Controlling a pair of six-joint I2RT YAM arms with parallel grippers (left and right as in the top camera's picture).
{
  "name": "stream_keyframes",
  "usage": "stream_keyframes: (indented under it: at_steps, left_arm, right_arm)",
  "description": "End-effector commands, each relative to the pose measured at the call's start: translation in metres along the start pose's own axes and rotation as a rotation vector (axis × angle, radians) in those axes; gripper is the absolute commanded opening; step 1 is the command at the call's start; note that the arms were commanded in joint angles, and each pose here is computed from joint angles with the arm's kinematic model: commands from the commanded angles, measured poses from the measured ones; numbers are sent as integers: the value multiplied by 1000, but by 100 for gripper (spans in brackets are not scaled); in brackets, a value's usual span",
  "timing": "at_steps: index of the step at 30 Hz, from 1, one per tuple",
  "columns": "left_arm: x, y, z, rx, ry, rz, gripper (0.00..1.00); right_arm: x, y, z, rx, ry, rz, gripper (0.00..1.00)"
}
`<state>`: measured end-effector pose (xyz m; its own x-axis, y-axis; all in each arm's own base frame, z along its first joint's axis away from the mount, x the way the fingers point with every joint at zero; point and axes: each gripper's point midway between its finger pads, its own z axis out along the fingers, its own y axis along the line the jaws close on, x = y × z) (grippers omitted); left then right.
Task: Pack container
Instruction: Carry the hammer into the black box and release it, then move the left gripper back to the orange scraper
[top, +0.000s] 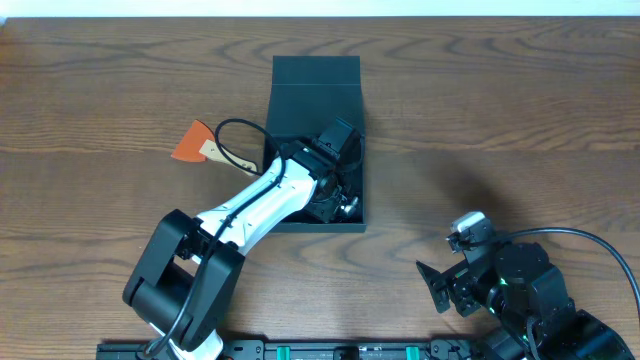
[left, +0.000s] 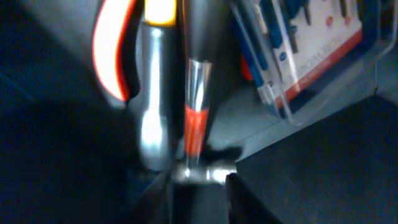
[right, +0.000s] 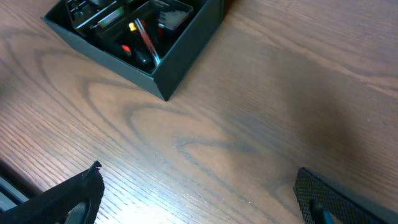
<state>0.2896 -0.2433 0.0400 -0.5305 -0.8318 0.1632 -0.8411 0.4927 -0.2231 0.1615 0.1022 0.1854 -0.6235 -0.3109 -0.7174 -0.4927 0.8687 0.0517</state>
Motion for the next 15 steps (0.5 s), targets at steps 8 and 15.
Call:
stream_keyframes:
  at_steps: [8,15]
  left_arm:
    - [-2,-12,-9,45,-30,18,48]
    - [-16,-34,-73,230,-144,18,49]
  right_arm:
    - [0,-2,0,11,-5,17,99]
    - [0,-2,0,11,-6,17,99]
